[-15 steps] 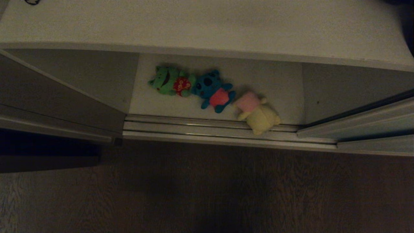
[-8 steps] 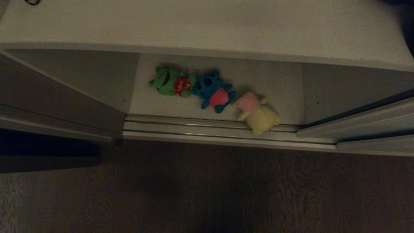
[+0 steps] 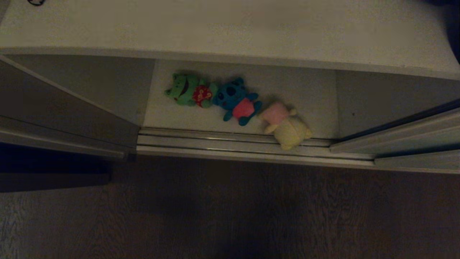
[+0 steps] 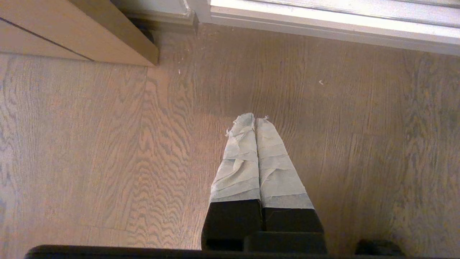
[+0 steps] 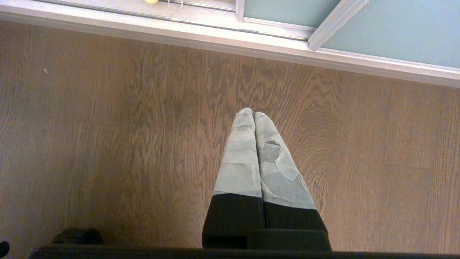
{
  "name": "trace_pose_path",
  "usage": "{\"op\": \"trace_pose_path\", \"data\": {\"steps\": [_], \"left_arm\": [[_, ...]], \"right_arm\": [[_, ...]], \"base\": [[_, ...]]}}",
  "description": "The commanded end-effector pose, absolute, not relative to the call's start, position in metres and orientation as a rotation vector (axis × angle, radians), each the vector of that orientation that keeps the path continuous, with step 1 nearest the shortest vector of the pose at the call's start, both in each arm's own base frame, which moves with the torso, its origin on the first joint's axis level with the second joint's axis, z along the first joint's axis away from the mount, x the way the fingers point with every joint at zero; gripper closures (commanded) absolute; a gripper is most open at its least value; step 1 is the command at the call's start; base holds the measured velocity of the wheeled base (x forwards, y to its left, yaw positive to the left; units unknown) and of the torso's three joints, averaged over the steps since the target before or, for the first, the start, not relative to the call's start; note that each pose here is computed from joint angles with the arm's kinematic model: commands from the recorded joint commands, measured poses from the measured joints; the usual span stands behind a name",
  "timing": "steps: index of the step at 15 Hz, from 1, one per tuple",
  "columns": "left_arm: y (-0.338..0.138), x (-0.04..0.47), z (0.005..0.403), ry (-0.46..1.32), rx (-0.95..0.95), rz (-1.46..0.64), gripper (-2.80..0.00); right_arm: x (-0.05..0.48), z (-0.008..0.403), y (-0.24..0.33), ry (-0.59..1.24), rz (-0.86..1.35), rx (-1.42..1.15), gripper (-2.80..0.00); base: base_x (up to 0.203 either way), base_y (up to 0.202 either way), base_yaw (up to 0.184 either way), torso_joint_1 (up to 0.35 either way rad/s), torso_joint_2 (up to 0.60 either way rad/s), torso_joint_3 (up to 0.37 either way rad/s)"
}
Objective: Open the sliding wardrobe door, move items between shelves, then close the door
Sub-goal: Close the door
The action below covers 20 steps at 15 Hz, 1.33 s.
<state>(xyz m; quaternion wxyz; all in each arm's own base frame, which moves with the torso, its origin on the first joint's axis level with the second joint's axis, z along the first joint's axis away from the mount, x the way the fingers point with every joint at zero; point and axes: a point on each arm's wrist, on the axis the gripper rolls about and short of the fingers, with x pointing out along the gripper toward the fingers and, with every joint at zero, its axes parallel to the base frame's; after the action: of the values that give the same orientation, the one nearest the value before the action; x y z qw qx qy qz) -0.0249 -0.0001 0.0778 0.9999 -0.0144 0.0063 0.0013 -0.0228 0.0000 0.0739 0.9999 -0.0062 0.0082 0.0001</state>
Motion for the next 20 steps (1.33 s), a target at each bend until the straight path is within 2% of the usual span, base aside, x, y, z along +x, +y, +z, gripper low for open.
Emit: {"op": "trace_pose_path", "data": {"steps": [1, 20], "left_arm": [[-0.0001, -0.0246, 0.0778, 0.017, -0.029, 0.002, 0.00], [-0.0001, -0.0245, 0.0777, 0.016, -0.029, 0.003, 0.00]], "right_arm": [[-0.0229, 0.0742, 0.0000, 0.015, 0.000, -0.012, 0.00], [-0.0229, 0.0742, 0.0000, 0.015, 0.000, -0.012, 0.00]], "base": [[0.000, 0.000, 0.000, 0.000, 0.00, 0.000], [0.000, 0.000, 0.000, 0.000, 0.00, 0.000]]}}
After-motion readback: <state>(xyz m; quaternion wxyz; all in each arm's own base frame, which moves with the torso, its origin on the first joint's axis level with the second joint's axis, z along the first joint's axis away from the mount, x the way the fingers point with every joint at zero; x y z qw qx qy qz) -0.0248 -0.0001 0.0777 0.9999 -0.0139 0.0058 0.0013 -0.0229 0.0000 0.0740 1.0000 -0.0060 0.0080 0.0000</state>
